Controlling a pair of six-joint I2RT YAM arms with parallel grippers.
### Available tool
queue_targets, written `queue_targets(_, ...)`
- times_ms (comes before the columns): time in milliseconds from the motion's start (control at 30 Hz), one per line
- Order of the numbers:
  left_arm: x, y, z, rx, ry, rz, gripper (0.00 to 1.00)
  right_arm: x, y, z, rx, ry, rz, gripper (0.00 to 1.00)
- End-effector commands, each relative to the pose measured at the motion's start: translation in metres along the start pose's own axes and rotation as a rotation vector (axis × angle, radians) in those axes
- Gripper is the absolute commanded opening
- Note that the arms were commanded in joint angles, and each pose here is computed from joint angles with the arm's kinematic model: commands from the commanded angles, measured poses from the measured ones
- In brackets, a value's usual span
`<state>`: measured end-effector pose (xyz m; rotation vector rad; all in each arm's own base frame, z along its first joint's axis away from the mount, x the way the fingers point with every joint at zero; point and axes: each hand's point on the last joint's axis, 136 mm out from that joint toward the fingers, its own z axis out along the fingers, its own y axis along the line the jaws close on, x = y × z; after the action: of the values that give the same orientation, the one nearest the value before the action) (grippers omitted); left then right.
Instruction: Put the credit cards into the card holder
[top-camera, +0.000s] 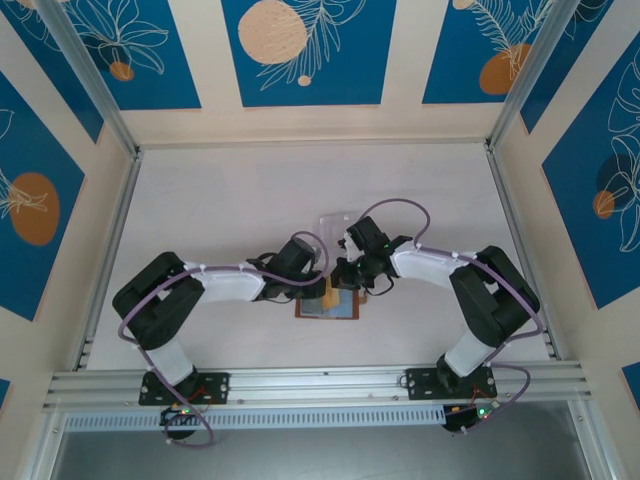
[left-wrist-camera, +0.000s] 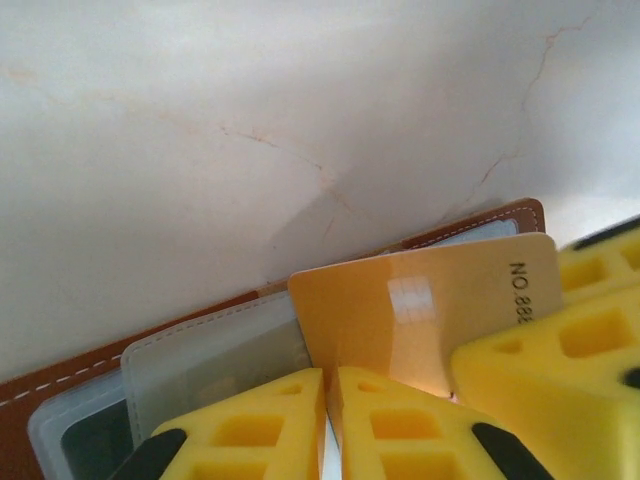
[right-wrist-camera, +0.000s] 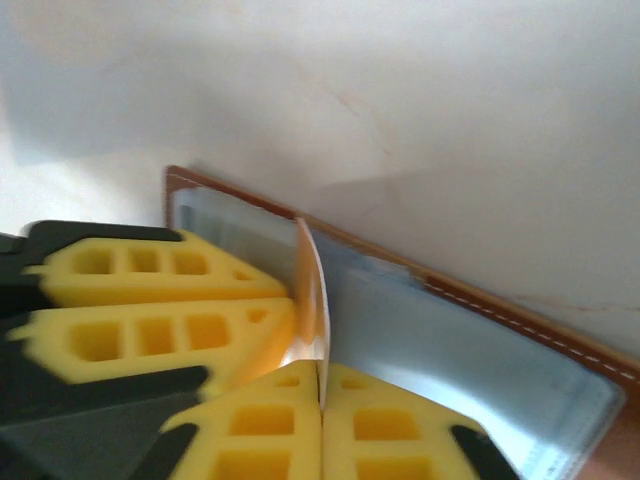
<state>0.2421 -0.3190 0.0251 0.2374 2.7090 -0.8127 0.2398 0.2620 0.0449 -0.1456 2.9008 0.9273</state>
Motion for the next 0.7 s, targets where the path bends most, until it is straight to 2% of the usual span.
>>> queue_targets(0,0.057,0.062,0.007,-0.214,0.166,-0.037,0.16,0.016,-0.009,-0.003,0.032,0.043,0.013,0.0)
queue_targets(167,0.042,0.03,-0.009,-0.079,0.138,-0.02,0.27,0.01,-0.016,-0.013,0.034,0.018,0.029,0.0)
queue_targets(300,0.028,0.005,-0.037,0.011,0.094,0.013,0.35,0.009,-0.009,-0.02,-0.011,-0.007,0.022,0.0)
queue_targets(467,0.03,0.022,-0.052,-0.089,0.097,0.059,0.36,0.01,0.007,-0.019,-0.107,-0.031,0.014,0.0)
queue_targets(667,0.034,0.039,-0.038,-0.159,0.135,0.082,0.33,0.006,0.004,-0.014,-0.132,-0.095,0.007,0.0)
